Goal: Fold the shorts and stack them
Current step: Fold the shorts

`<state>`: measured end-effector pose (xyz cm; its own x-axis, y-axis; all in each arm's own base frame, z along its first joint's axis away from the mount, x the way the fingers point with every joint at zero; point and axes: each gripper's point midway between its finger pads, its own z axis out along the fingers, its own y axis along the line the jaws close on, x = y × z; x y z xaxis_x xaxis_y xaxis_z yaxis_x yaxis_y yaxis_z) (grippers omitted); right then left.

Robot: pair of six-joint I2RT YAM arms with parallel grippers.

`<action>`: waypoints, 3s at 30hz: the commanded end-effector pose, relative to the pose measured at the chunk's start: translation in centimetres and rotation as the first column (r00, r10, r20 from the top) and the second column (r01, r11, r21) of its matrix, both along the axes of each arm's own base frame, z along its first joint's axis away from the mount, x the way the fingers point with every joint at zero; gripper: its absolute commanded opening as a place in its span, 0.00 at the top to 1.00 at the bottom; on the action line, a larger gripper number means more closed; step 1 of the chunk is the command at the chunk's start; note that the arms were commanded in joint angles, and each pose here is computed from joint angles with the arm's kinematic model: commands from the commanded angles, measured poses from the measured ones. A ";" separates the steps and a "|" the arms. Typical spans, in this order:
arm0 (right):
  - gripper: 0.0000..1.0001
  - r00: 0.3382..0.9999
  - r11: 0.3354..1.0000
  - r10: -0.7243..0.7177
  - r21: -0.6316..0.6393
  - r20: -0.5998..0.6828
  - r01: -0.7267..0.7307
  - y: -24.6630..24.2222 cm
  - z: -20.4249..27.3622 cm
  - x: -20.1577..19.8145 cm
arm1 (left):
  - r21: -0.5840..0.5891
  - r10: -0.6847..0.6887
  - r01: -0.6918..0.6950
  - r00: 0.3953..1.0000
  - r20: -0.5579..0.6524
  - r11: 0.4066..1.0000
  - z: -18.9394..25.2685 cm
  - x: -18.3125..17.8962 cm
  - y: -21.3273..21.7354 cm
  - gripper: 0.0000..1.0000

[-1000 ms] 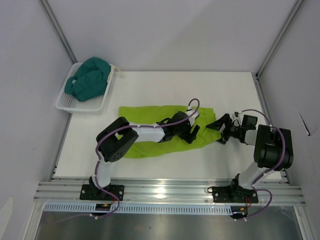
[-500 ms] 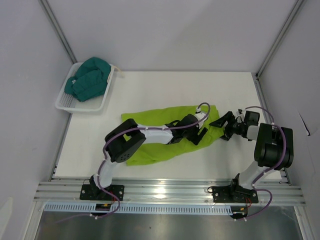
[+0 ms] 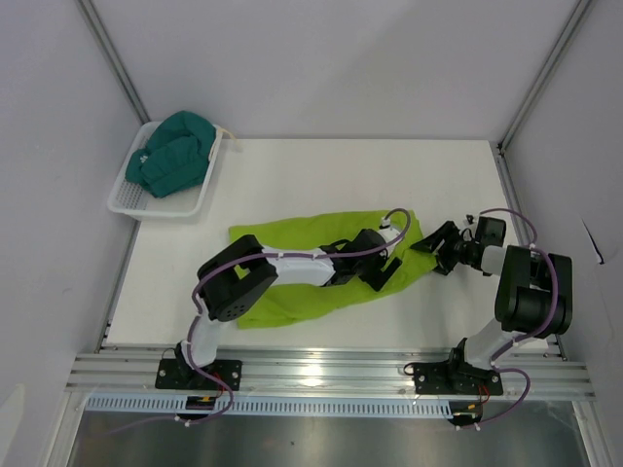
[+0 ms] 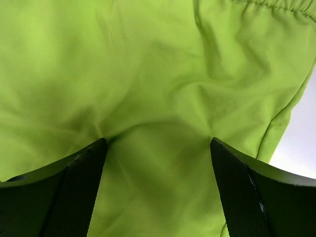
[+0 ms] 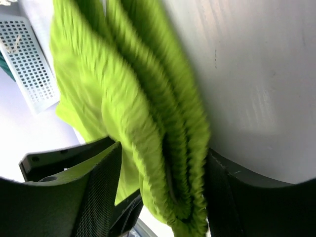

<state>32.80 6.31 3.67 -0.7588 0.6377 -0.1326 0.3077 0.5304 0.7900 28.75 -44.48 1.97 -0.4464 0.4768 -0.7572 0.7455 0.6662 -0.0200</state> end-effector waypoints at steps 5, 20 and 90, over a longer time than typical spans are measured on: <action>0.36 0.999 0.998 -0.051 -0.044 0.017 0.052 -0.3 0.2 -0.5 | 0.103 0.069 -0.061 0.995 -0.073 0.993 2.8 -3.7 7.4 0.11; 0.07 0.989 0.992 0.123 0.000 -0.082 -0.123 3.8 -0.6 -4.4 | 0.073 -0.001 0.002 1.000 -0.010 0.997 5.9 -4.0 7.0 0.08; 0.15 0.978 0.962 0.195 0.207 -0.073 -0.177 7.2 -1.1 -5.4 | 0.194 -0.334 0.287 0.898 0.288 0.938 2.7 -12.1 1.1 1.00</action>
